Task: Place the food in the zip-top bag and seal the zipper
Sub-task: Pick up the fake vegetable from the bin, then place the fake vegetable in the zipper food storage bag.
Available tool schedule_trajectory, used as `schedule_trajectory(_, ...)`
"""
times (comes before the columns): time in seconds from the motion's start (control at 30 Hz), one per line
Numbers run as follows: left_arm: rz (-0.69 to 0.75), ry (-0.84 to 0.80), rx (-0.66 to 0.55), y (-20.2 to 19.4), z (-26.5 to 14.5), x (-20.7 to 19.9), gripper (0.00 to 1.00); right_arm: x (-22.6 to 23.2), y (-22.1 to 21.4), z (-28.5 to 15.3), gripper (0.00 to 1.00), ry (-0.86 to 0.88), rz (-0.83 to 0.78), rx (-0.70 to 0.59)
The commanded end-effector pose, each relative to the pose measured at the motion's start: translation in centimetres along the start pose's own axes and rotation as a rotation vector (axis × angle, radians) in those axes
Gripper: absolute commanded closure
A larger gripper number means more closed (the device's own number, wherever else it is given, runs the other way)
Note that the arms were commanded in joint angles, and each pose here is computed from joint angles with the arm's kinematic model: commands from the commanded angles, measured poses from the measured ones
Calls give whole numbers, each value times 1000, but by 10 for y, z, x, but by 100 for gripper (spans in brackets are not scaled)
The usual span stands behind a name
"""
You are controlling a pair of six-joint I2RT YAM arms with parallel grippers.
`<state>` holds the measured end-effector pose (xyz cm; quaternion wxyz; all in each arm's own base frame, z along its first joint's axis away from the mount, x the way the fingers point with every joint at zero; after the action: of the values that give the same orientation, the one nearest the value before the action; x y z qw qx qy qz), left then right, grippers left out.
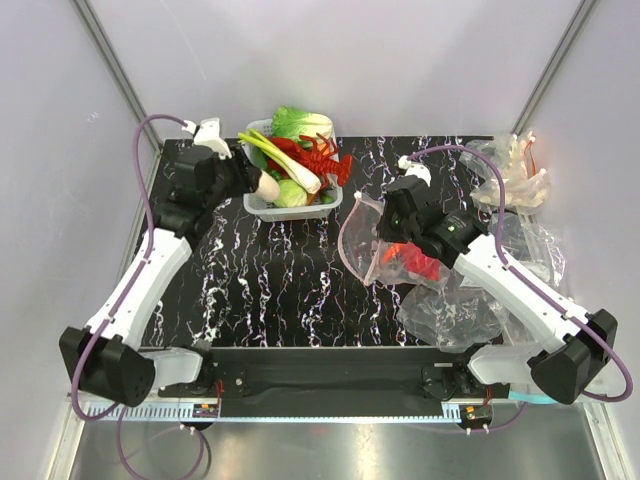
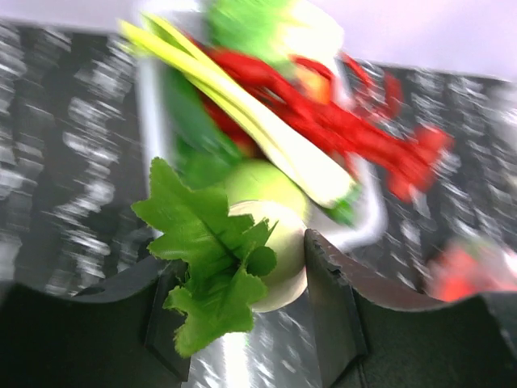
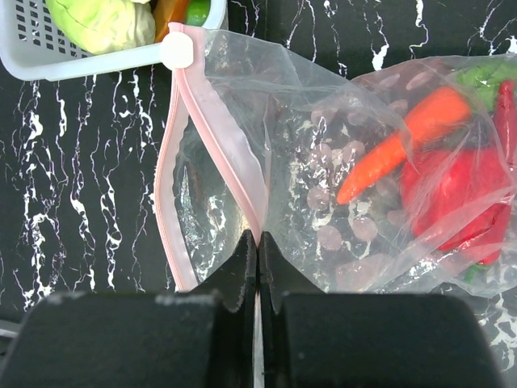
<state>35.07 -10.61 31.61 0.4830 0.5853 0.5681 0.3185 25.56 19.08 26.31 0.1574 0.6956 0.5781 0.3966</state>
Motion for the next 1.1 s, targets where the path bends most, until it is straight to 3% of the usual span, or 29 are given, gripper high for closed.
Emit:
schedule_trajectory(0.0, -151, -302, -99, 15, -28, -43, 62, 13, 17, -6, 100, 58, 6, -55)
schedule_trajectory(0.17, -215, -568, -108, 9, -66, -90, 64, 13, 19, -10, 100, 70, 17, -68)
schedule_trajectory(0.4, -195, -742, -50, -18, -85, -147, 65, 17, 21, -17, 100, 106, 36, -72)
schedule_trajectory(0.6, -136, -751, 12, -45, -75, -185, 66, 21, 22, -26, 100, 149, 51, -64)
schedule_trajectory(0.73, -45, -672, 11, -53, -63, -210, 66, 21, 24, -33, 100, 155, 63, -72)
schedule_trajectory(1.07, 65, -633, 98, -94, -35, -245, 67, 20, 31, -45, 100, 167, 79, -109)
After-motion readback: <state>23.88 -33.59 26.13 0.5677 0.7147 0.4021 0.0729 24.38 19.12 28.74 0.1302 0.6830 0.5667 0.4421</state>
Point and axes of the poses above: each gripper's point midway between its finger pads, its own z axis out along the fingers, its own x axis along the line the jaws close on, y = z × x, the point moved 5 cm from there along -z, back along the fingers, and after that the axes turned 6 degrees about z, right-handed, at the moved point
